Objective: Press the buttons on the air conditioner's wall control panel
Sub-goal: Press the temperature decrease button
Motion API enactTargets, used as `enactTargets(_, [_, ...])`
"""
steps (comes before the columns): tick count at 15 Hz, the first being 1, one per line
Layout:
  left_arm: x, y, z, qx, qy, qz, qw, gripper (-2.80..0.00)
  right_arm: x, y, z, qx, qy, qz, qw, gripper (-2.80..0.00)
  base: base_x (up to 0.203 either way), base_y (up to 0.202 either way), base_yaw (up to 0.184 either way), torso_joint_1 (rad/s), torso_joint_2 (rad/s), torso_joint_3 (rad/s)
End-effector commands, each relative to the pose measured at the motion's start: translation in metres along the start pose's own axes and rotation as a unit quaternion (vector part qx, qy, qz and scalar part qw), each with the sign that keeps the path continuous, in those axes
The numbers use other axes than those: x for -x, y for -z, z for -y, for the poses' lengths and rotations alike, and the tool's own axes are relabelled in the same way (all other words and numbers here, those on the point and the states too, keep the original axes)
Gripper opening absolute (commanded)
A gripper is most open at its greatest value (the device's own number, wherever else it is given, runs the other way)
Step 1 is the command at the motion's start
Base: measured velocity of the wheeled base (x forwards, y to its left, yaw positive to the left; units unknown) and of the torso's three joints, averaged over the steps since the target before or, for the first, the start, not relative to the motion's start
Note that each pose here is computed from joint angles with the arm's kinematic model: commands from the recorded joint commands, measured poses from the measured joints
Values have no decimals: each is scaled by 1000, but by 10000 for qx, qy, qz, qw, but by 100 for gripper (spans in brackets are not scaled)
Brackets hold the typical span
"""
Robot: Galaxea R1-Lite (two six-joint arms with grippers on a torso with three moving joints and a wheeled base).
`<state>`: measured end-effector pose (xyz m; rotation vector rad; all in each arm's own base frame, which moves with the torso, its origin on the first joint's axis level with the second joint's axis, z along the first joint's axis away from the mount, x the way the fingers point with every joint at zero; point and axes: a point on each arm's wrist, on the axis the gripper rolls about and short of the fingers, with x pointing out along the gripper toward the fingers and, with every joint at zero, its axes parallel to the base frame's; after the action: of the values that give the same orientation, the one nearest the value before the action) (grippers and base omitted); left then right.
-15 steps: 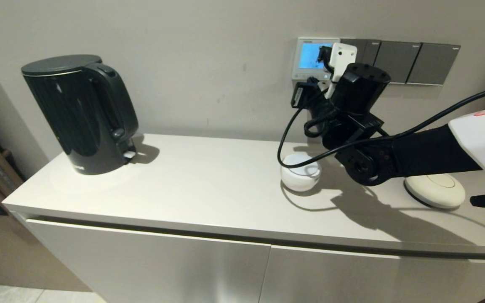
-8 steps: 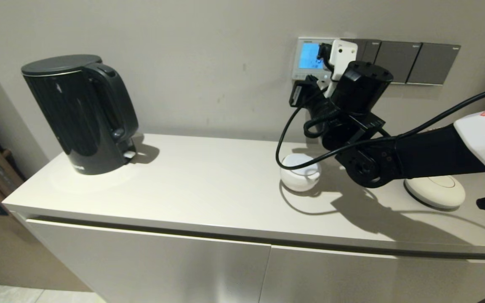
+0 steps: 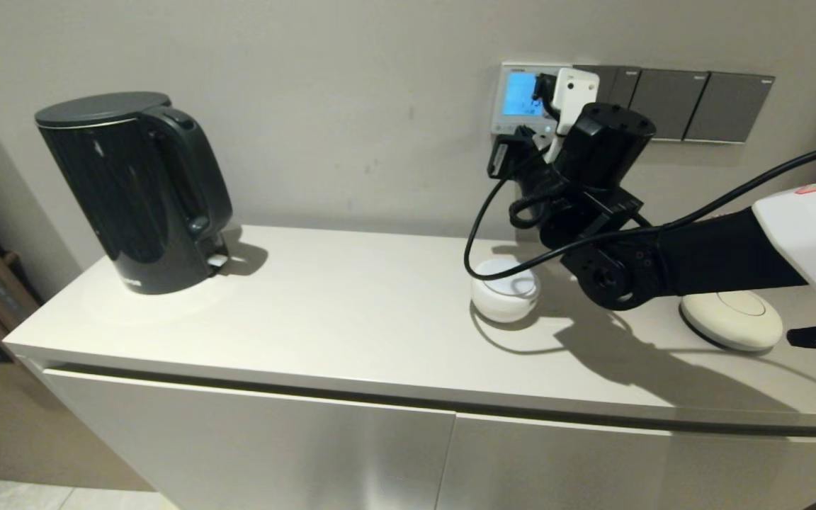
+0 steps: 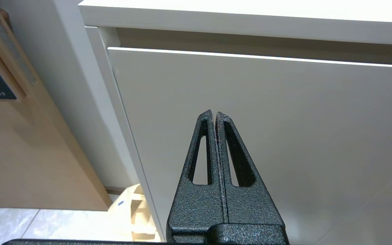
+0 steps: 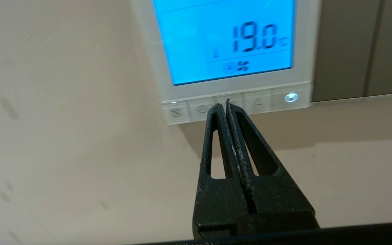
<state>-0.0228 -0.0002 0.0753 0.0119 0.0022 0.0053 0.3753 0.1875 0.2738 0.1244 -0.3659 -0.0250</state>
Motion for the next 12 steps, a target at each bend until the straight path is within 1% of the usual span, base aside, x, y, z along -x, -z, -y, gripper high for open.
enactTargets(1, [0, 0, 0, -2, -4, 3, 10000, -280, -3, 9, -1, 28, 16, -40, 10000, -280, 0, 0, 0, 0, 0, 0])
enactTargets(4, [0, 0, 0, -2, 4, 0, 10000, -280, -6, 16, -2, 79, 29, -51, 10000, -280, 0, 0, 0, 0, 0, 0])
enactTargets(12, [0, 0, 0, -2, -3, 3, 10000, -280, -6, 10, -1, 48, 48, 10, 10000, -280, 0, 0, 0, 0, 0, 0])
